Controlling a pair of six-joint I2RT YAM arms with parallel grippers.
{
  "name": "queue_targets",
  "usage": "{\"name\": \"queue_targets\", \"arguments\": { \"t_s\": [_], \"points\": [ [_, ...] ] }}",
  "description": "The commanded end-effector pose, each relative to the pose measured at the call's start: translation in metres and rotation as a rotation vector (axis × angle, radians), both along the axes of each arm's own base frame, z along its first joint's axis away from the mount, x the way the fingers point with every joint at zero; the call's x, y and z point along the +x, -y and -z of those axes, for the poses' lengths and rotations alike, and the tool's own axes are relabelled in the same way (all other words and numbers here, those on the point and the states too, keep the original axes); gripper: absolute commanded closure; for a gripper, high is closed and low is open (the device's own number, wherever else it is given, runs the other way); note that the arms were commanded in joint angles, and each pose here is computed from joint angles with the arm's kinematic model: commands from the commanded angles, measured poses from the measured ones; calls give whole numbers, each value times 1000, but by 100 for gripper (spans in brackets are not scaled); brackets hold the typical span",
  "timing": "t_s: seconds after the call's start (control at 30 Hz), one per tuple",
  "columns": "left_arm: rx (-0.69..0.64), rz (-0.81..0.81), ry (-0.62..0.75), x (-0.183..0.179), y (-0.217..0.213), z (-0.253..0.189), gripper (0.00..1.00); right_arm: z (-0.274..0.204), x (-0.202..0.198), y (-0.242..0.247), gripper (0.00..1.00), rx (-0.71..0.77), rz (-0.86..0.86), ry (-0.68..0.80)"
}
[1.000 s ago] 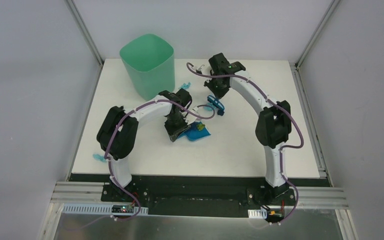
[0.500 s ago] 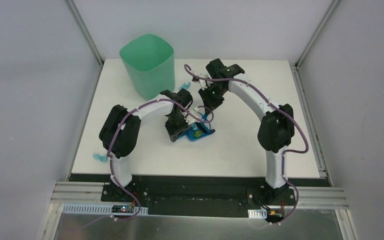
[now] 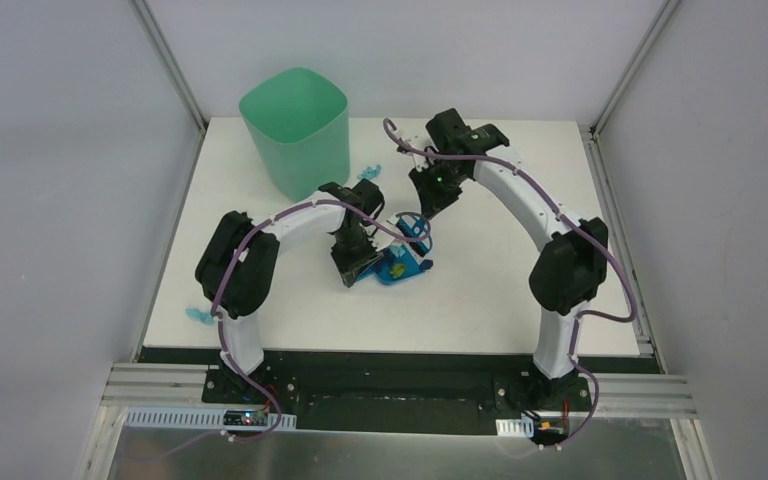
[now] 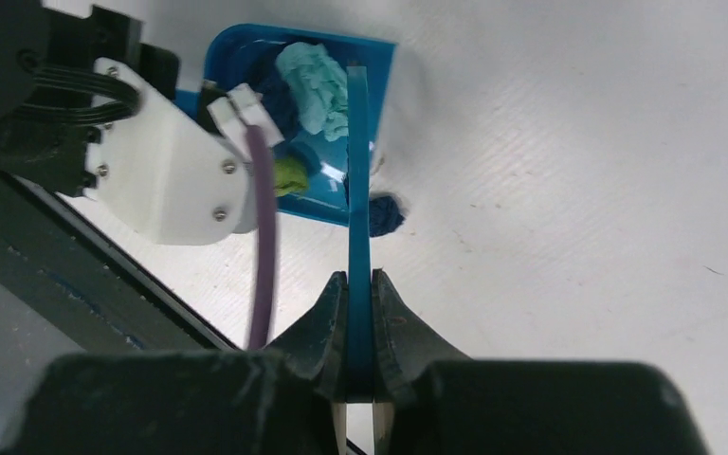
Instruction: Sweep away the paper scraps from the table
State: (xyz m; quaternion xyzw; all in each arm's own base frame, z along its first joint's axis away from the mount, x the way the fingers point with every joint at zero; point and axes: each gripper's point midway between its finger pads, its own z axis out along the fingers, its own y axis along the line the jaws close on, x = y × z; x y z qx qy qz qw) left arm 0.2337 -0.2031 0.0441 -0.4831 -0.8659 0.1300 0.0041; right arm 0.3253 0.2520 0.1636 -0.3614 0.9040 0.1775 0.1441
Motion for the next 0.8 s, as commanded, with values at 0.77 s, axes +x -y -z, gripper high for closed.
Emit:
{"name": "queue_targets", "arguments": {
  "t_s": [0.77],
  "points": [
    [-57, 133, 9, -42, -18, -18, 95, -10, -23, 60, 100, -84, 185, 106]
  ]
}}
